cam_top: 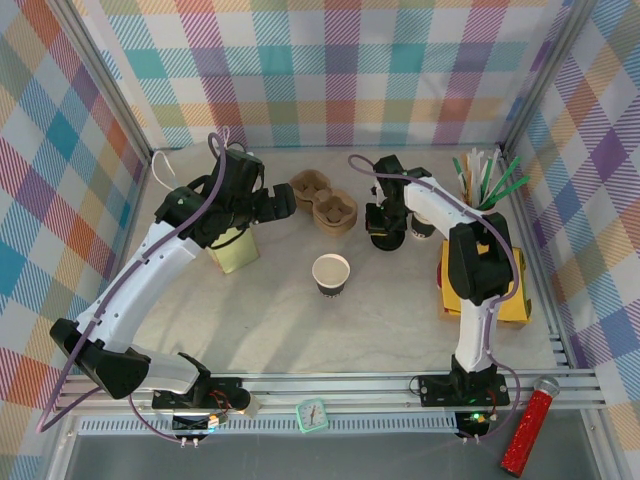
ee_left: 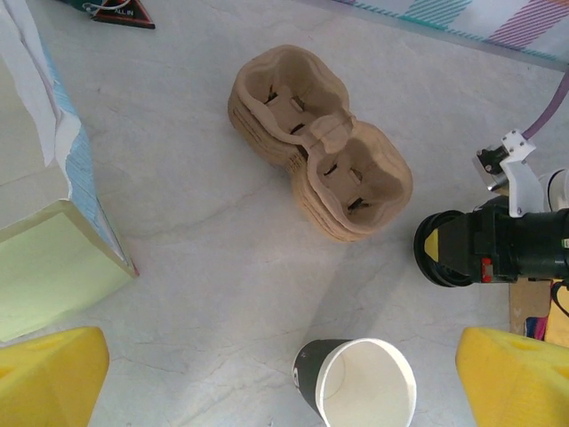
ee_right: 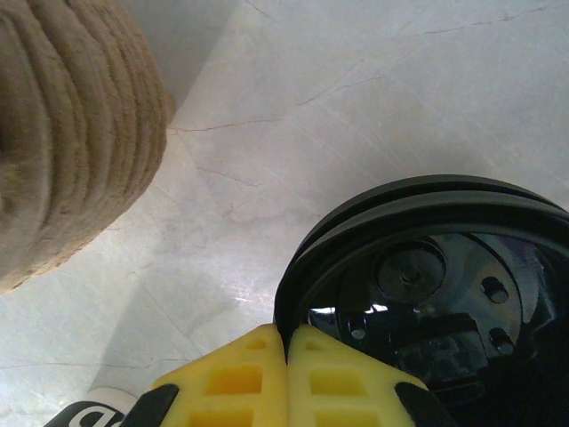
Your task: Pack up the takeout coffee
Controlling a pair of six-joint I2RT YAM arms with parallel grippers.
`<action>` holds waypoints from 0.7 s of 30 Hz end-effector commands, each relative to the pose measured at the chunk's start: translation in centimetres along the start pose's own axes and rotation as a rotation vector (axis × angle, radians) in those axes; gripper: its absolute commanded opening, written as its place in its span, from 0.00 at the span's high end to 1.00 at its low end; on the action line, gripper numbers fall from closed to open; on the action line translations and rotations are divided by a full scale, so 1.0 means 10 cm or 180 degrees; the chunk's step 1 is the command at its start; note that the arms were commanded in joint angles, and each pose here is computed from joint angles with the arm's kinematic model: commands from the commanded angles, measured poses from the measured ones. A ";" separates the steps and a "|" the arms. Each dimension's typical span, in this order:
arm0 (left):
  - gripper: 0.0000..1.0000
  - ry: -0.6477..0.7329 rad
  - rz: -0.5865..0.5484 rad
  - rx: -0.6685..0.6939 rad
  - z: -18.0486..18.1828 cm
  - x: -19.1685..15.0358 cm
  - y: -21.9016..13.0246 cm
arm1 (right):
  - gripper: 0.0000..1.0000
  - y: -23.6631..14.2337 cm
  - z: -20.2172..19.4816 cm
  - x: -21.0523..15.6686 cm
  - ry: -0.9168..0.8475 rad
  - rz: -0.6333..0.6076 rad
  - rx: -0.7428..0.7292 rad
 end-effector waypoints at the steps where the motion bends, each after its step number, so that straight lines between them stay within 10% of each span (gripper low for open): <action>1: 0.00 0.0002 -0.0029 -0.0046 -0.02 -0.01 -0.08 | 0.98 -0.22 0.09 0.03 -0.0011 -0.0137 0.0121; 21: 0.00 -0.0005 0.0008 -0.0018 0.00 -0.05 -0.04 | 0.96 0.15 0.07 -0.10 -0.0158 0.0239 -0.0266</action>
Point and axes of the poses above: each hand's point on the last joint's axis, 136 mm out from that joint toward the fingers, its own y axis out along the fingers, its own z axis along the line the jaws close on, x = y × z, the point moved 4 cm from there along -y, back along the fingers, and after that the axes turned 5 degrees about -y, right-handed, at the moved point
